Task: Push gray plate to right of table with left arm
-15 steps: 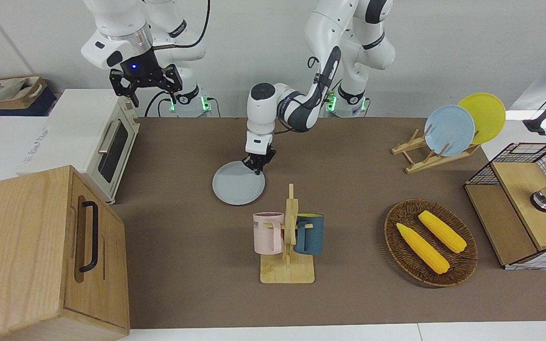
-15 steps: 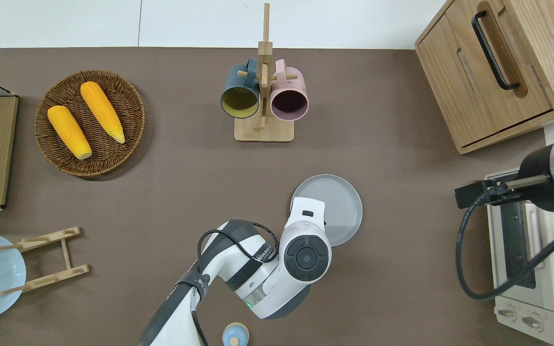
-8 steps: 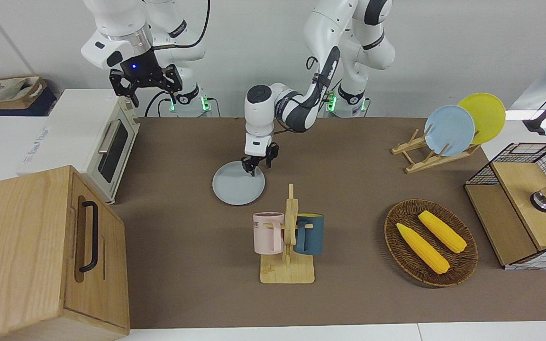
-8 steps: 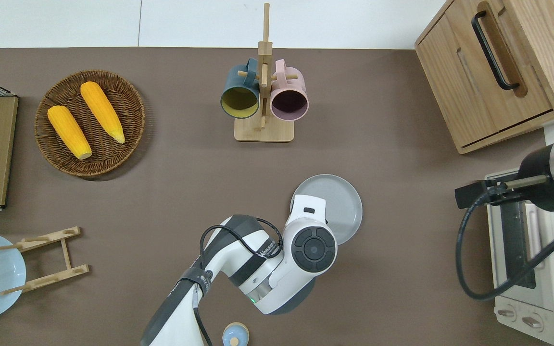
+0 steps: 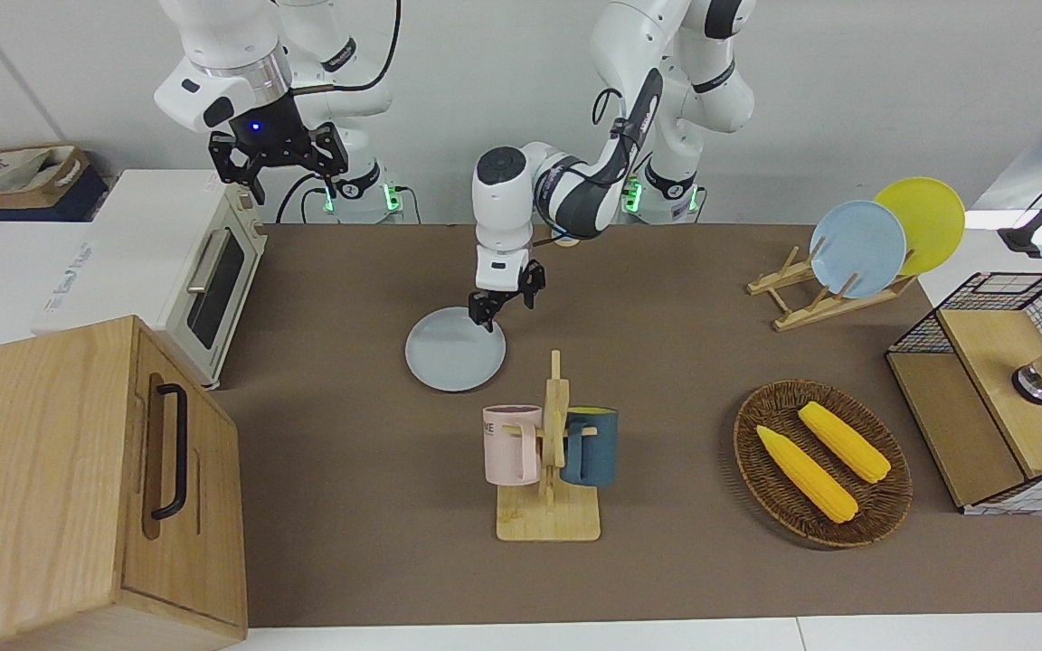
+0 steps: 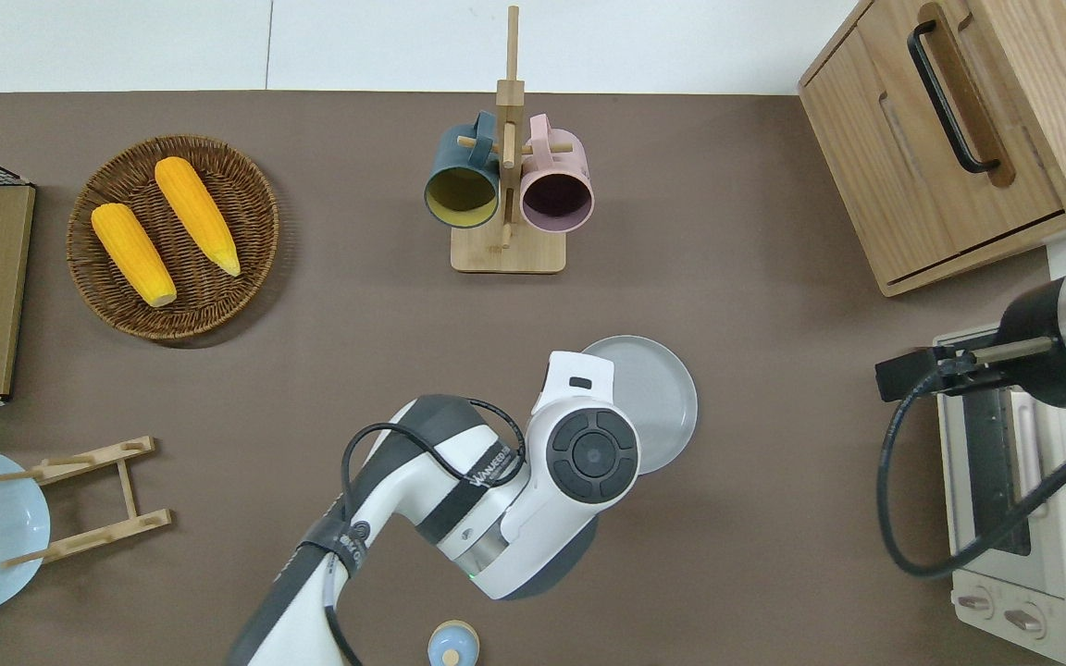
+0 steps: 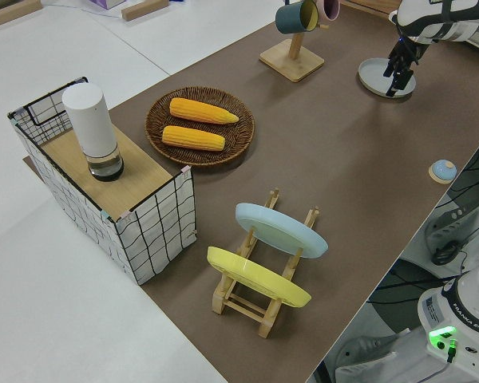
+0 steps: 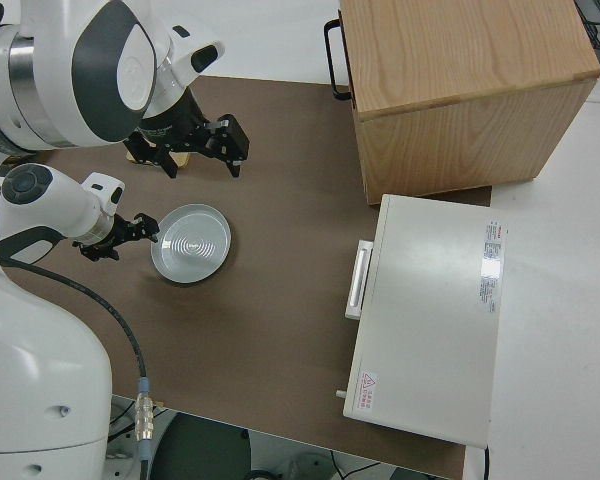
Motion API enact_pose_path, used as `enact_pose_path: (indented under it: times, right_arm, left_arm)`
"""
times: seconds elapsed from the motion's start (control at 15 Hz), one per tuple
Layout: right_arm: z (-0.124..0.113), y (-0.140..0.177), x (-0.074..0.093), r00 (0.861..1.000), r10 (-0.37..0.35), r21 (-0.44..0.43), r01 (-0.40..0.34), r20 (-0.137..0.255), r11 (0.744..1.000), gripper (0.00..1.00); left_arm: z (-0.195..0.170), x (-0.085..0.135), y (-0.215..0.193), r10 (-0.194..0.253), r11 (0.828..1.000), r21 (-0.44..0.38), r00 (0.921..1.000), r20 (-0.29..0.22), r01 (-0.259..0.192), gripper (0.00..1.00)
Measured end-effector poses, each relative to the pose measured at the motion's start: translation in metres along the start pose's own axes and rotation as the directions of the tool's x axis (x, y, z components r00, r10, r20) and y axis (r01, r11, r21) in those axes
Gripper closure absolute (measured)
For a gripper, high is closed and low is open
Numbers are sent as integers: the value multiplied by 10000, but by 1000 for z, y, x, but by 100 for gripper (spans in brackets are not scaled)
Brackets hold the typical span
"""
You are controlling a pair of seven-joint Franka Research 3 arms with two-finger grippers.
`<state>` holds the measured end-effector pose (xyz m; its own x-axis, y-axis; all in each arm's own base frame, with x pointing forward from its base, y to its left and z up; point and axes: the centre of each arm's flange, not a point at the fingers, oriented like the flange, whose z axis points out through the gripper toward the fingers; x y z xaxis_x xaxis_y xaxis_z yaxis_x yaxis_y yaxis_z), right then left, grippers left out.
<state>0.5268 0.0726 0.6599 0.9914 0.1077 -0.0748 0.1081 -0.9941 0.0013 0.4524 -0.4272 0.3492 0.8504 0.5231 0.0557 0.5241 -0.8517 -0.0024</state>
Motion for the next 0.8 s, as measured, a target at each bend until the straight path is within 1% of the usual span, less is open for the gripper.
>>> enact_pose_path:
  times: [0.2,0.33,0.47,0.6,0.8]
  right_arm:
    - [0,0,0,10000,0,0,0,0,10000,1]
    - [0,0,0,10000,0,0,0,0,10000,1]
    - [0,0,0,10000,0,0,0,0,10000,1]
    - [0,0,0,10000,0,0,0,0,10000,1]
    - [0,0,0,10000,0,0,0,0,10000,1]
  left_arm:
    - [-53,43,-30,619,9974,374,9981,47,-620,1]
    - [-95,75,-58,1053,9929,511,9938,368,-1071,1]
    - [-132,103,-87,1542,9847,715,9855,707,-1592,1]
    - [-160,128,-105,2018,9758,692,9762,800,-2074,1]
    - [-183,167,-129,2731,9577,664,9571,972,-2800,1]
